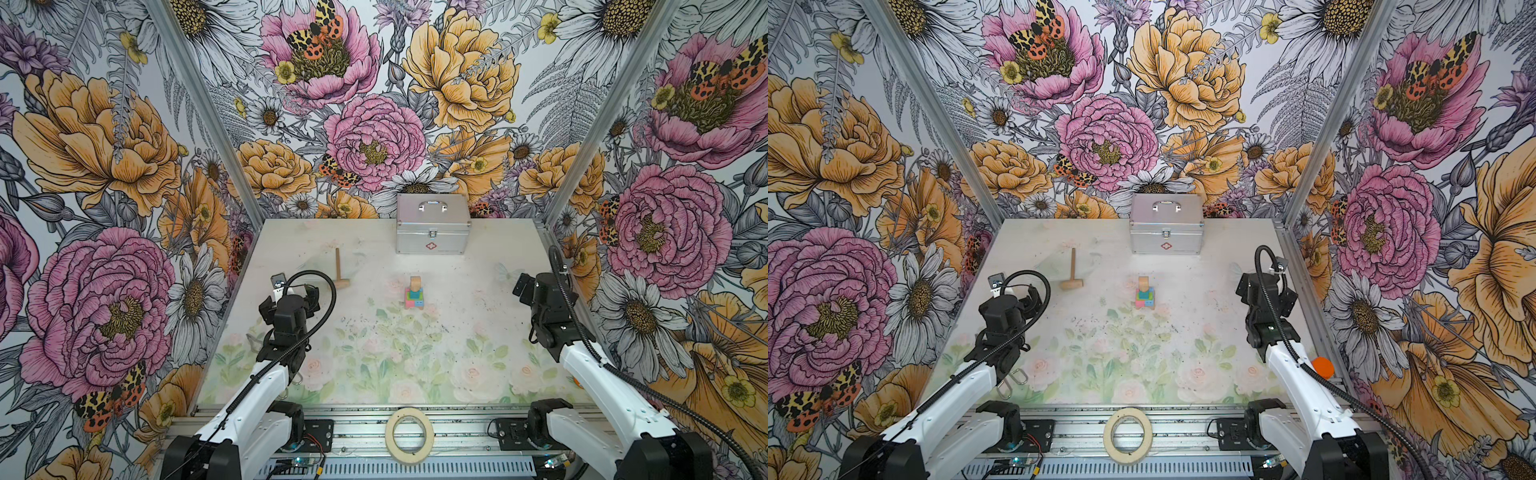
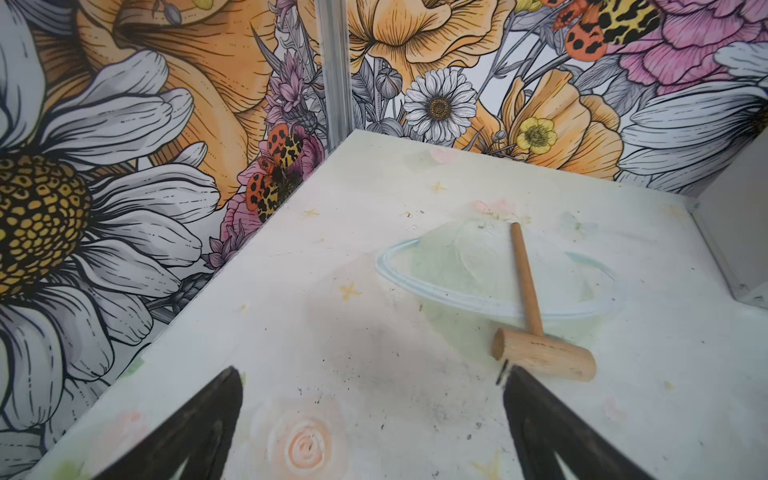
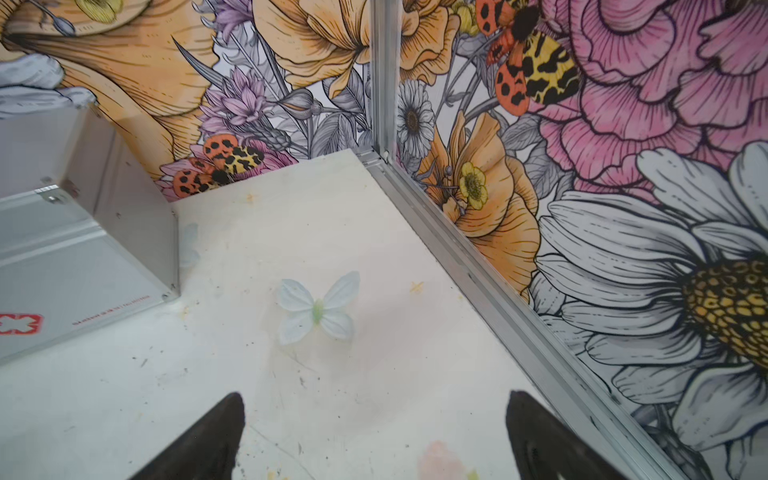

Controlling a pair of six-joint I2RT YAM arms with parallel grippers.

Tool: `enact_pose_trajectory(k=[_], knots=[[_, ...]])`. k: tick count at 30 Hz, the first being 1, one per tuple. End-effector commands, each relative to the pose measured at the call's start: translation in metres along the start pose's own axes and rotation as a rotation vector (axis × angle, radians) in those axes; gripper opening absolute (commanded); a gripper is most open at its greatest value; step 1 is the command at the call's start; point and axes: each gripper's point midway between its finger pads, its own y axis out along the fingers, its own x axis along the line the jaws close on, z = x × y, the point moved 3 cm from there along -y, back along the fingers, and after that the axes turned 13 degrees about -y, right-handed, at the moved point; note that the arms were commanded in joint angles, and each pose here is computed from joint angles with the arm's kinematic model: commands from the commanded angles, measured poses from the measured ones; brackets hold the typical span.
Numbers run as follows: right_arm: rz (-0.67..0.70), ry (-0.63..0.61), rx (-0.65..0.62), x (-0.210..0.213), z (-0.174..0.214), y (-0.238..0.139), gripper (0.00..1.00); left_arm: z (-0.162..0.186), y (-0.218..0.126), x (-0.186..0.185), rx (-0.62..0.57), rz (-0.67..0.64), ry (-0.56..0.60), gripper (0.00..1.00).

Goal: Build the wood block tower

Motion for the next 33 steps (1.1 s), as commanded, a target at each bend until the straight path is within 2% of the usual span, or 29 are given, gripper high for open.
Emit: enact_pose_trajectory(k=[1,5,8,14,18,21,29,33], knots=[[0.054,0.026,-0.22,-0.007,-0.02,-0.001,1.0,-0.024,0.0,-0.002,-0.186,0.047,-0.033,0.99],[0.02,-0.016,-0.274,0.005,-0.005,0.009,1.0,-0.011,0.015,0.003,-0.159,0.05,-0.034,0.99],[-0.016,-0.061,-0.258,0.018,0.003,0.024,1.0,-0.004,0.027,-0.004,-0.151,0.074,-0.015,0.99],[0.009,-0.112,-0.264,0.03,0.018,0.049,1.0,-0.009,0.039,-0.014,-0.202,0.153,-0.02,0.99],[-0.003,-0.125,-0.265,0.039,0.022,0.061,1.0,0.007,0.048,-0.016,-0.206,0.224,-0.041,0.99],[-0.021,-0.136,-0.248,0.042,0.022,0.065,1.0,0.018,0.051,-0.025,-0.214,0.284,-0.006,0.99],[-0.066,-0.136,-0.298,0.045,0.026,0.056,1.0,0.023,0.054,-0.042,-0.146,0.364,0.049,0.99],[-0.116,-0.16,-0.284,0.052,0.024,0.061,1.0,0.027,0.068,-0.05,-0.064,0.384,0.077,0.99]])
